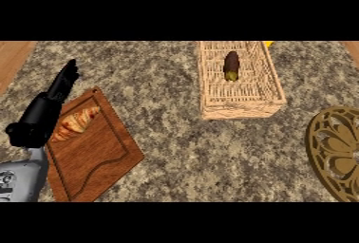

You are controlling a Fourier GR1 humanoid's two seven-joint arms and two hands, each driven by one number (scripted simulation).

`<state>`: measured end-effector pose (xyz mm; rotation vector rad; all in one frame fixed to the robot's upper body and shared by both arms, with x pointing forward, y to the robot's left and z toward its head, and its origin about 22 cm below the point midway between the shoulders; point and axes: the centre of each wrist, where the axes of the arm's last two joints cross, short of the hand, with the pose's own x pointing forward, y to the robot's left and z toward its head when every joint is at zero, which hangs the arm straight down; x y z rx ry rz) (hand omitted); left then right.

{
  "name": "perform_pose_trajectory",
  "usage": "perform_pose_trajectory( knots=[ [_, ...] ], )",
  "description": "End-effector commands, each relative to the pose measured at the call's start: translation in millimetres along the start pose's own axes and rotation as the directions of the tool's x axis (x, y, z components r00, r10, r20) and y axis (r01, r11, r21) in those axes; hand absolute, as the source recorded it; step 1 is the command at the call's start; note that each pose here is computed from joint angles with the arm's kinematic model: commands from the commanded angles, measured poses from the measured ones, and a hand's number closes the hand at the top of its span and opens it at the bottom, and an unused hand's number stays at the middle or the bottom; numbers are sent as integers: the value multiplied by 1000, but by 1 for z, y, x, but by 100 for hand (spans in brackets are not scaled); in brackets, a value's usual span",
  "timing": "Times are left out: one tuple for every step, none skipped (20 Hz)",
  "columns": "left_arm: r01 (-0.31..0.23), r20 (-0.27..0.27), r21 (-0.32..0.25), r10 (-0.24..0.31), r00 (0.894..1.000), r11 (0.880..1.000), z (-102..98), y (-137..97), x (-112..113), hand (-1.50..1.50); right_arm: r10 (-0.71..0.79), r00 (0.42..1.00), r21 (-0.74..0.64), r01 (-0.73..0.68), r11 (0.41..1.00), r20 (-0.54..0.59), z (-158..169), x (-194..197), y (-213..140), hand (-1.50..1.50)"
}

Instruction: Pick the sweet potato from the placemat and place it in the basket

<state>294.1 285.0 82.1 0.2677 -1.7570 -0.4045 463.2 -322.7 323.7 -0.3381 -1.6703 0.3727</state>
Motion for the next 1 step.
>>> perform_pose_trajectory(
  knots=[
    [-5,27,-12,6,1000,1000,-11,-9,4,0,-72,997,-138,70,988,-10,19,-14,-46,-150]
  ],
)
